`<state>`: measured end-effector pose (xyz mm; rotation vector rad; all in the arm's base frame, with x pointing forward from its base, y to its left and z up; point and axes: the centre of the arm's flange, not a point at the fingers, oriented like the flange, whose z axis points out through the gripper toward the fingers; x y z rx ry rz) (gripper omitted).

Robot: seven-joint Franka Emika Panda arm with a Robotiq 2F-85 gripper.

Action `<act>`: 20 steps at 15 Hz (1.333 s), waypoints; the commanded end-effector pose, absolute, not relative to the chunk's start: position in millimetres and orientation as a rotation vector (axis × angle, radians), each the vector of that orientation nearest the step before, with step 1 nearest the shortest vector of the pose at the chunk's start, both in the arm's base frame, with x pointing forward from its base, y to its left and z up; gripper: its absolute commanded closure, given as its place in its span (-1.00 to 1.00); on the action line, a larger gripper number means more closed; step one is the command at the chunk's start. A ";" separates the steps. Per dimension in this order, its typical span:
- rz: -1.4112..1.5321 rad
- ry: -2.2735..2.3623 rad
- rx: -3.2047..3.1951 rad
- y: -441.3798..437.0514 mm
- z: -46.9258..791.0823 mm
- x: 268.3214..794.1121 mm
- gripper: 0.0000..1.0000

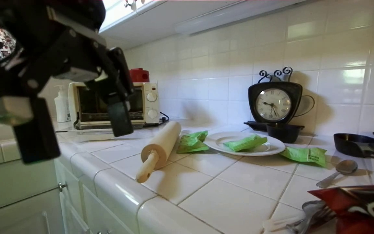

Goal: Open the oven and put the green packet into it

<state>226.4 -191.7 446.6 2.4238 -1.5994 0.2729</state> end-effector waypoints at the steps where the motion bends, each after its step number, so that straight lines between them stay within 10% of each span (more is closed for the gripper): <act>1: 0.279 -1.603 2.422 -195.4 448.9 225.3 -1.00; 20: 0.516 -1.386 2.595 -302.8 521.9 335.5 -1.00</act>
